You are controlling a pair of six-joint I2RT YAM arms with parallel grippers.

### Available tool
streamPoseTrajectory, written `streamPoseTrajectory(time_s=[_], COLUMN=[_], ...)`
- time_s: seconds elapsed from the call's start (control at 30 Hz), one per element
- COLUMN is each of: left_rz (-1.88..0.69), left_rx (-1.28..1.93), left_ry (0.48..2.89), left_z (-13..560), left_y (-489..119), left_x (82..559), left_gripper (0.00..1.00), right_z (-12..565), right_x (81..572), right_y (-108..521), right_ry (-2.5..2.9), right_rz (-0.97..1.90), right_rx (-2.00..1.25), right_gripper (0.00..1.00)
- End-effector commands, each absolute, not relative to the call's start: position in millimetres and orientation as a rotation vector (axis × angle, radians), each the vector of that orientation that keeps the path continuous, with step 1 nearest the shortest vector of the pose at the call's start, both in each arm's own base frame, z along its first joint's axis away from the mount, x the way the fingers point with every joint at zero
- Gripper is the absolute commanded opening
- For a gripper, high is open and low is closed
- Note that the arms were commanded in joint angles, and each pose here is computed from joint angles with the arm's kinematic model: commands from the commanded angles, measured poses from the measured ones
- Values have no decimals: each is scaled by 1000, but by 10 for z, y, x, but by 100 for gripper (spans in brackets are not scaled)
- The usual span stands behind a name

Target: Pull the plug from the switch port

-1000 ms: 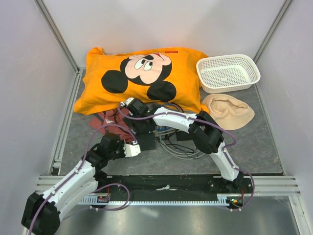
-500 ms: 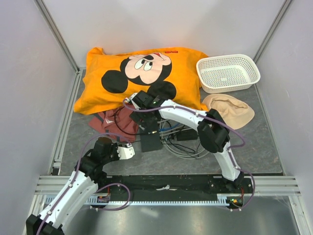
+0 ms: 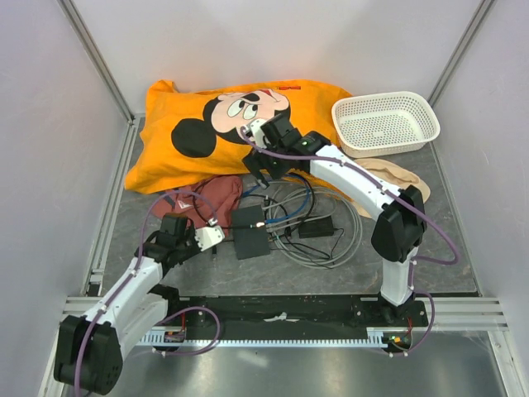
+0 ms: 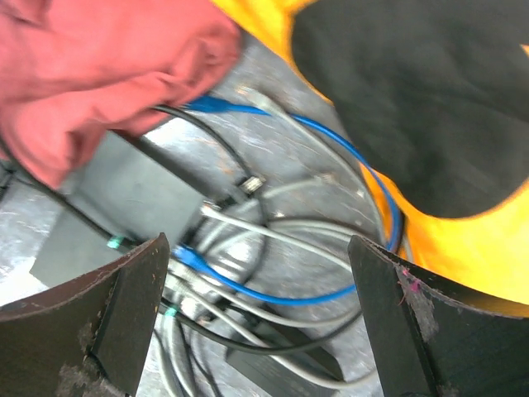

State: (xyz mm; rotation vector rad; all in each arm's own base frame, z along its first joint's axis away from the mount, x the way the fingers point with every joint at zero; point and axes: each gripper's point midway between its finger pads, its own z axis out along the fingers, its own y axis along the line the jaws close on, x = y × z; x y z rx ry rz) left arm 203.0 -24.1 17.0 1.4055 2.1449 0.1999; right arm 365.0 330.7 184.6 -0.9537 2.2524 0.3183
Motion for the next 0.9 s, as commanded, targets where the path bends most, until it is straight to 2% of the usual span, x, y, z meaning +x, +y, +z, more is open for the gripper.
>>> streamPoseTrajectory(time_s=[0.0,0.03,0.1,0.13,0.17,0.23,0.27,0.37,0.43,0.5,0.6,0.77,0.83,0.87], left_rz=[41,38,15,67,100,178,191,152,32,-125,-327,-613,-724,-723], left_rx=[1340,1336,1449,1467,1486,1476,1471,1392,1325,1249,1127,970,952,946], left_ry=[2181,2153,2201,2187,2205,2224,2213,2135,2074,2106,2041,2037,2039,1953], left_z=[341,522,581,791,859,1076,1152,1520,1806,1859,2355,2279,2024,2092], left_y=[-424,-460,-404,-358,-298,-174,-166,-316,-566,-803,-1176,-1571,-1682,-1769], left_x=[2008,2082,1903,1972,1971,1998,2020,2214,2433,2630,2921,3102,2974,3011], left_gripper=[22,22,29,33,56,90,99,99,99,98,95,89,86,86], right_z=[1939,1968,2105,2178,2202,2359,2338,2352,2319,2283,2393,2533,2519,2551], right_x=[3914,3969,4221,4287,4369,4562,4614,4640,4601,4510,4477,4373,4276,4202], right_y=[3075,3059,2921,2895,2838,2681,2651,2611,2611,2597,2558,2661,2693,2721], right_ry=[2269,2269,2258,2247,2252,2227,2231,2252,2258,2255,2192,2157,2156,2145], right_rz=[337,355,357,383,400,436,449,552,586,601,589,659,687,675], right_rx=[-886,-866,-773,-748,-710,-639,-627,-567,-577,-592,-580,-707,-757,-775], right_gripper=[98,98,98,98,98,98,98,98,98,98,98,98,98,98])
